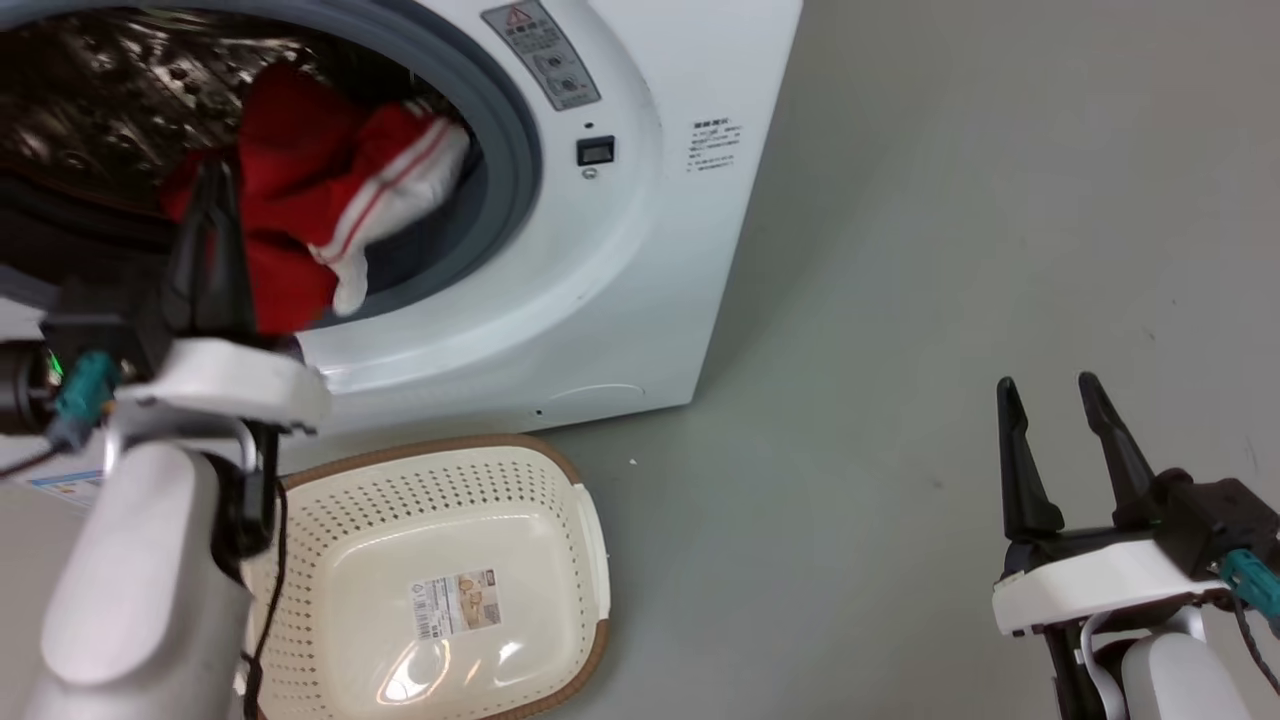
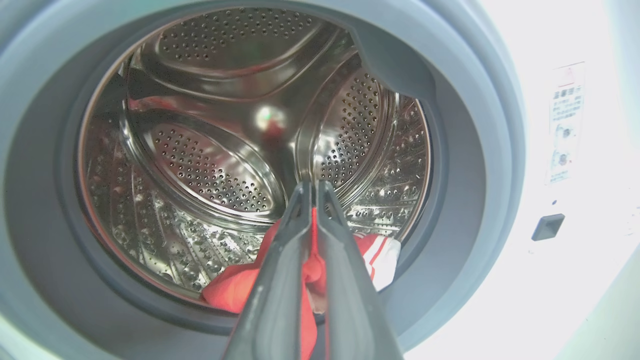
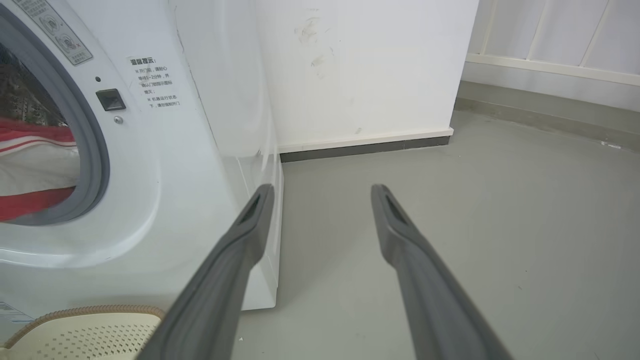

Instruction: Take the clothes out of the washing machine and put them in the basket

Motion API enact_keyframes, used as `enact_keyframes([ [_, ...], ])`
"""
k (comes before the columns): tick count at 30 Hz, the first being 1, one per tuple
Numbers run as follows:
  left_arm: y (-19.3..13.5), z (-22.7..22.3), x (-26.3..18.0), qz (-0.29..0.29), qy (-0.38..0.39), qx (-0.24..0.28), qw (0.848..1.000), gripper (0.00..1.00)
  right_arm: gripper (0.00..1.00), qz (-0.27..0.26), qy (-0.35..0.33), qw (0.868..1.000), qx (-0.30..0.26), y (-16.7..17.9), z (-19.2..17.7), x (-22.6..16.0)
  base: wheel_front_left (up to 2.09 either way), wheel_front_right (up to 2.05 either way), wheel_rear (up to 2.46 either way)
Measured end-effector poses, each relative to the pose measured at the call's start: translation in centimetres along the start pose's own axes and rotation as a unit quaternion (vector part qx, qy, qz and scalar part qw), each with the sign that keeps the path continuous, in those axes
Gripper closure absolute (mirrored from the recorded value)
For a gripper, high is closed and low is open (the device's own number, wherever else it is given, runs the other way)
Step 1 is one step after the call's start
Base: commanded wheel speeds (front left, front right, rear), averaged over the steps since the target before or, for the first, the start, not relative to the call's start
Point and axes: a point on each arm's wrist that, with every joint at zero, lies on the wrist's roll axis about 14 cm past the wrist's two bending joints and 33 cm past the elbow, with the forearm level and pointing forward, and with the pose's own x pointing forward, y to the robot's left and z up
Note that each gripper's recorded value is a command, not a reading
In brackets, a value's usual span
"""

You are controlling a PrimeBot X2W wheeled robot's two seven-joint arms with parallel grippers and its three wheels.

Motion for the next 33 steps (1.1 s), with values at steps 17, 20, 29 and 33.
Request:
enact_keyframes([
  [17, -1.7, -1.1, -12.6, 0.048, 0.074, -0.057, 0.994, 1.00, 0.00, 0.048, 0.003, 0.999, -0.004, 3.2, 1.0, -0.3, 0.00, 0.00, 0.00],
  [20, -1.9, -2.8, -14.8, 0.058, 0.112, -0.067, 0.990, 1.00, 0.00, 0.058, 0.003, 0.998, -0.006, 3.8, 1.2, -0.3, 0.00, 0.00, 0.00],
  [29, -4.3, -9.7, -20.1, 0.075, 0.229, -0.127, 0.962, 1.00, 0.00, 0.070, 0.011, 0.997, -0.011, 4.6, 1.1, 0.1, 0.00, 0.00, 0.00],
  [33, -5.2, -13.2, -21.8, 0.081, 0.284, -0.143, 0.945, 1.00, 0.00, 0.070, 0.027, 0.997, -0.014, 4.7, 0.2, 0.5, 0.00, 0.00, 0.00],
])
